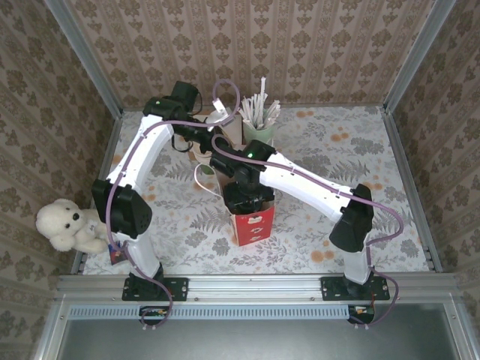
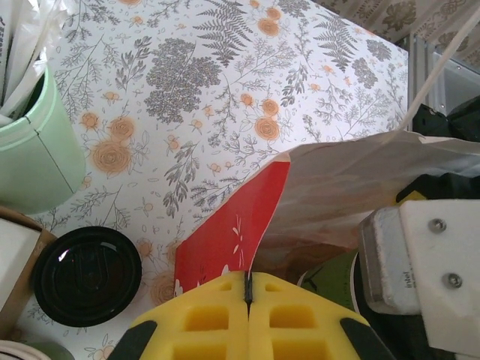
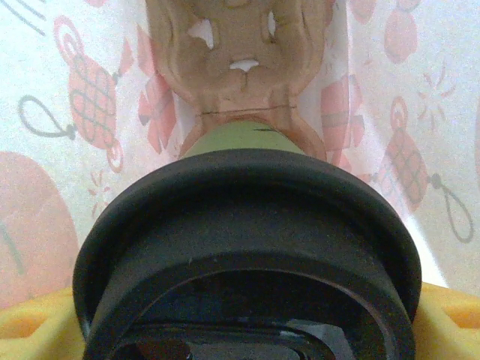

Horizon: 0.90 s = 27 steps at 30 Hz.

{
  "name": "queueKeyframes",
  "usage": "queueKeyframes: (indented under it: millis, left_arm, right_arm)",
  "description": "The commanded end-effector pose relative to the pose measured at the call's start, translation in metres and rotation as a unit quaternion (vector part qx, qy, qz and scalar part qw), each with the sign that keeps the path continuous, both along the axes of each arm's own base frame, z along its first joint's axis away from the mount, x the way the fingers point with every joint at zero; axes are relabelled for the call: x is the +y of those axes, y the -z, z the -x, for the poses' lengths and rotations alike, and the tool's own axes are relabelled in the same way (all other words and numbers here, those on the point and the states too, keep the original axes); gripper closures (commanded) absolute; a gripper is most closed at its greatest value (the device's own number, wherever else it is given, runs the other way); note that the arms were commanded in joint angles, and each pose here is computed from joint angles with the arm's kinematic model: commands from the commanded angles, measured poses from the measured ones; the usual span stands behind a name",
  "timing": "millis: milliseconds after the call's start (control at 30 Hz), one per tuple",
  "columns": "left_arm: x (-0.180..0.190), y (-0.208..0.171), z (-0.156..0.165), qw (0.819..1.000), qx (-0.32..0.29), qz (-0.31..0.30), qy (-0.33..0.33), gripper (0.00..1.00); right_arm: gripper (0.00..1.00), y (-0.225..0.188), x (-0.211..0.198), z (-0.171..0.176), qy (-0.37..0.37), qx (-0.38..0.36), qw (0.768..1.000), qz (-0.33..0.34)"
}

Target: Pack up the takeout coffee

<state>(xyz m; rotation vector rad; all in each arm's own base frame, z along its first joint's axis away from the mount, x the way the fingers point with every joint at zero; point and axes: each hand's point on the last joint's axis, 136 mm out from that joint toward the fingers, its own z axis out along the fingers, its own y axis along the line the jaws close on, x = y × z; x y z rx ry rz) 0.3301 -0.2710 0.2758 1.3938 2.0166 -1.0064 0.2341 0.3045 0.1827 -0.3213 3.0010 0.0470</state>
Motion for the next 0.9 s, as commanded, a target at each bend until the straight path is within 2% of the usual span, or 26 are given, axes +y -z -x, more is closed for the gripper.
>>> queueKeyframes:
  millis: [0,233,433,667,867]
  left_arm:
    - [0.004,-0.004,-0.008,0.999,0.005,0.002,-0.038,1.00]
    - [0.007,-0.009,-0.004,0.995,0.025,0.060,-0.079,1.00]
    - [0.014,-0.010,0.001,0.993,0.021,0.063,-0.096,1.00]
    - [0.028,-0.015,-0.020,0.987,0.014,0.069,-0.144,1.00]
    - [0.030,-0.015,-0.021,0.987,0.016,0.069,-0.145,1.00]
  right_arm:
    - [0.29,0.008,-0.009,0.011,0.002,0.029,0.999,0.027]
    - [0.30,0.024,-0.003,0.007,0.007,0.035,0.999,0.014]
    - [0.31,0.034,0.002,0.009,-0.005,0.044,0.999,0.018]
    - [0.31,0.030,-0.014,0.029,-0.027,0.070,0.997,0.032]
    - [0.31,0.026,-0.023,0.042,-0.041,0.093,0.994,0.037]
